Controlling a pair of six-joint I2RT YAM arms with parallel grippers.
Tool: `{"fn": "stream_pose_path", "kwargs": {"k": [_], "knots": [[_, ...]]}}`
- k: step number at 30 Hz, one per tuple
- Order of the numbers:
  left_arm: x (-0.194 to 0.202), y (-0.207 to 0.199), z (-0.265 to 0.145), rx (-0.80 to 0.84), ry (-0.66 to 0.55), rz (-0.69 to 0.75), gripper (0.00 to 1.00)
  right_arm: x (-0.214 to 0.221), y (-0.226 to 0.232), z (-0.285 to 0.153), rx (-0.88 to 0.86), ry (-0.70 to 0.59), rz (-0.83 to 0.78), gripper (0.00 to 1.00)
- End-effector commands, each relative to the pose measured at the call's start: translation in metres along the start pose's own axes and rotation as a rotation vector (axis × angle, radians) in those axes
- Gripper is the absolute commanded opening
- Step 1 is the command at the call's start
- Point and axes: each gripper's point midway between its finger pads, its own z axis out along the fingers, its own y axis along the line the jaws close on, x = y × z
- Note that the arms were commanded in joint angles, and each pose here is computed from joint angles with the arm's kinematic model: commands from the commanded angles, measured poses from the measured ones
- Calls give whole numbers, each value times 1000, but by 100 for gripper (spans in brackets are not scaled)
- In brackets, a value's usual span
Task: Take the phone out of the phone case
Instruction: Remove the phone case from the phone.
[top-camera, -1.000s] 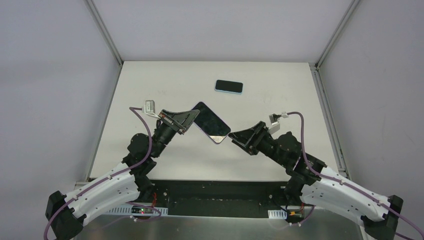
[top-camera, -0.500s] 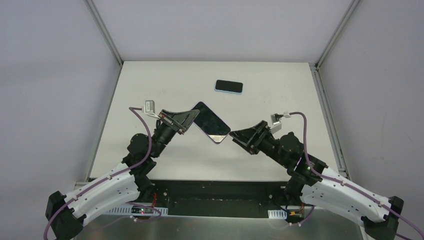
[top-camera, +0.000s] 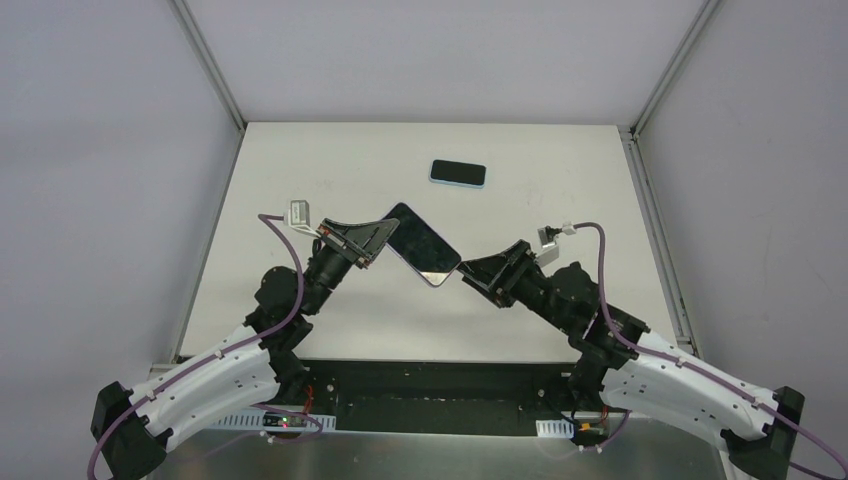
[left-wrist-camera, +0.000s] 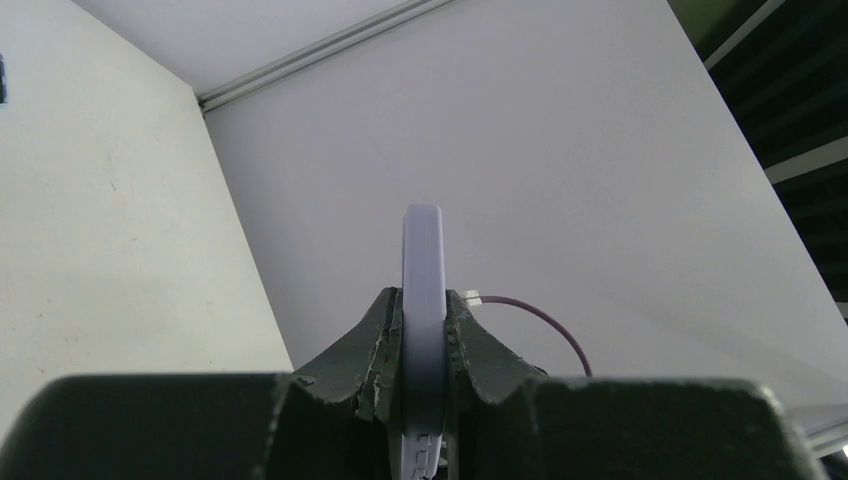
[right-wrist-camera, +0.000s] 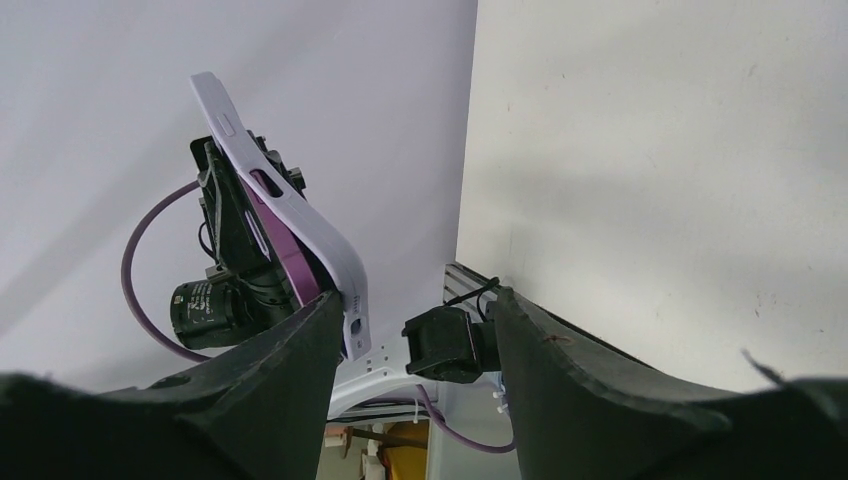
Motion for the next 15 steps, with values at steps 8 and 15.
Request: {"fn": "stream_pose_path", "kwargs": {"k": [8,15], "knots": [[-3,-50,4,153,21,-82,0,-9,17,11,-44,-48,35,59],[1,-32,11,95,17,-133,0,0,37,17,-175,-7,64,59]]}}
